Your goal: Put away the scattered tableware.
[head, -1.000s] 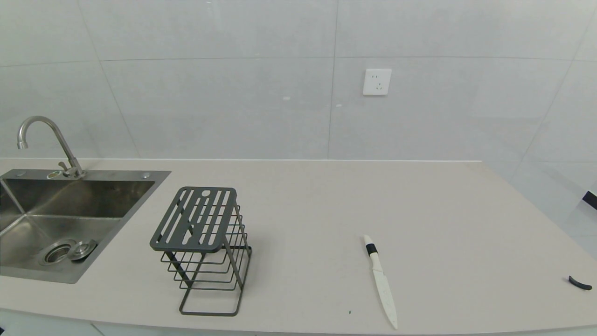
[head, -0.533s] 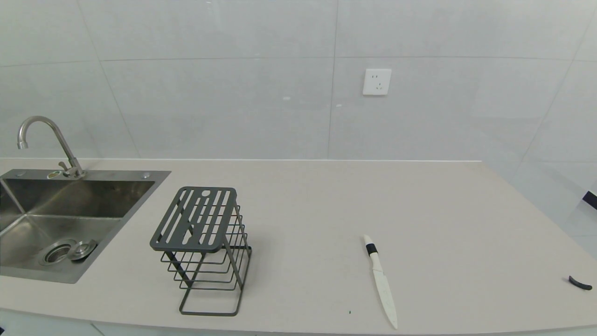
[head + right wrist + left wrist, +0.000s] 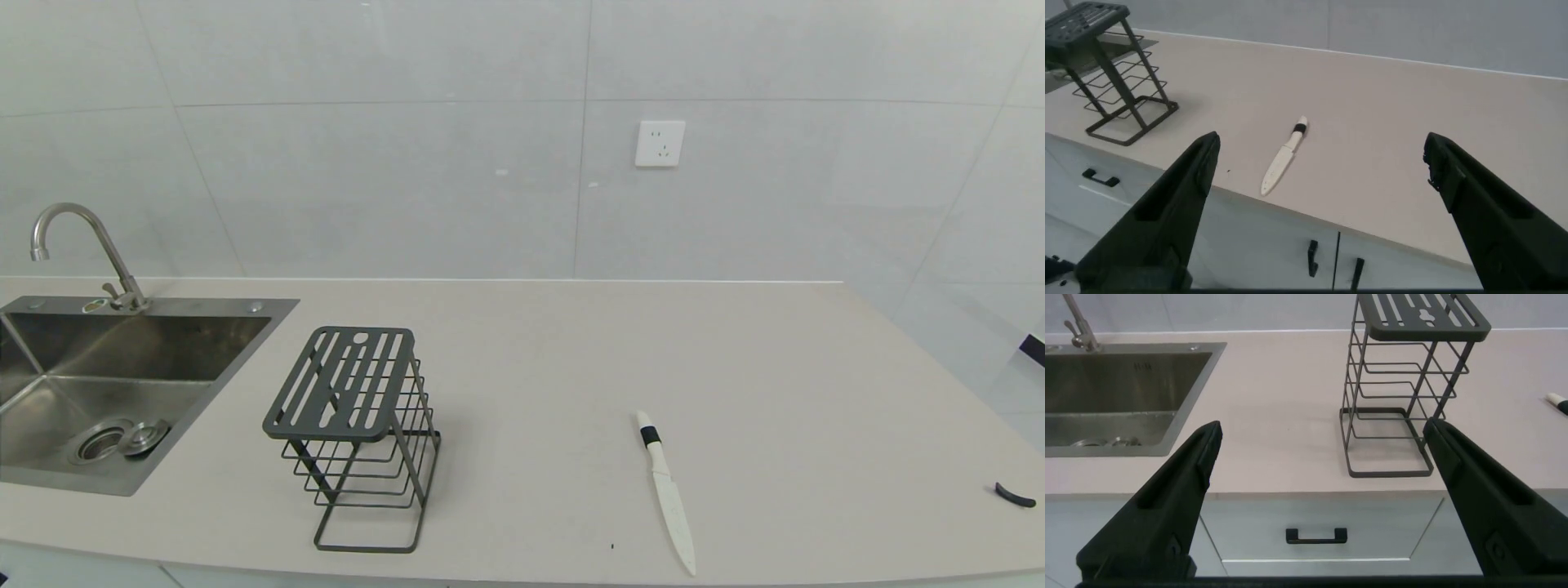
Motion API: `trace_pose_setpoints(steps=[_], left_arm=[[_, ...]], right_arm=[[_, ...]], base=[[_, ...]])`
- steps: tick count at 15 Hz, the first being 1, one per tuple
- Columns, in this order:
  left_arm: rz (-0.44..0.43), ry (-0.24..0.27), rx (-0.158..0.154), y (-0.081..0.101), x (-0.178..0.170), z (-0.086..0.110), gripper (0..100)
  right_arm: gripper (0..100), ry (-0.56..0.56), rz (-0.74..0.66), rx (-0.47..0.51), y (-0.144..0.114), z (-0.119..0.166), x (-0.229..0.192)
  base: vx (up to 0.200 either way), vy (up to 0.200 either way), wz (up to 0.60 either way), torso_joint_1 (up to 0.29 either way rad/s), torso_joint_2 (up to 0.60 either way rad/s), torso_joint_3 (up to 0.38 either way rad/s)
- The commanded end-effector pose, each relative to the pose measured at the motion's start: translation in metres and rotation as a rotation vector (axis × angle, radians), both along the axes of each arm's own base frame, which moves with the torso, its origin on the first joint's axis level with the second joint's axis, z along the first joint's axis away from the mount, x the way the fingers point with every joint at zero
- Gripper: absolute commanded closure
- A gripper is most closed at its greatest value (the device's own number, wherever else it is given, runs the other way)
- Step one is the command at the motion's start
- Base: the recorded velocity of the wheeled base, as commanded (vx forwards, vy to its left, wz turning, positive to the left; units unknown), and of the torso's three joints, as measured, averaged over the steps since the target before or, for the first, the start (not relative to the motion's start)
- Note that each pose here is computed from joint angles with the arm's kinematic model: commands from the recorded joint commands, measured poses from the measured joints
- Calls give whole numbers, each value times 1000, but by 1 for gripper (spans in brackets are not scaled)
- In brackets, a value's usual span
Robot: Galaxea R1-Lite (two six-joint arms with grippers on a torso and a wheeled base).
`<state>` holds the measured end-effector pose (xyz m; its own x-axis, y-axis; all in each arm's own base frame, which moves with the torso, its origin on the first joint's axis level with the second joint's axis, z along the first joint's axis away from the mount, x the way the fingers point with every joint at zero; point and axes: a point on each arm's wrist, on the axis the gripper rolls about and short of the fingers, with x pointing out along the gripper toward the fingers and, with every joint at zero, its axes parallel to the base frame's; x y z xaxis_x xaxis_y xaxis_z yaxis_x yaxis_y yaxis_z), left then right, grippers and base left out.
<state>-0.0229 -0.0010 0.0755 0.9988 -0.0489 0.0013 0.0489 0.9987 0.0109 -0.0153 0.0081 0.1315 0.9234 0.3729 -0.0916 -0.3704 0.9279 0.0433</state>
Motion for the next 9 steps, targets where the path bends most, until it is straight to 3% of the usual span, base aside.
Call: trace_pose_setpoints(steps=[1,5,9], left_arm=[[0,1,0,0,0,0,0],[0,1,1,0,0,0,0],[0,1,0,0,0,0,0]], right_arm=[[0,110,31,3,0,12,18],[0,321,154,-29,6,14,52],[0,395,190,-44,13,13,80]], base=[[0,0,0,0,0,0],[0,0,0,0,0,0],[0,0,0,0,0,0]])
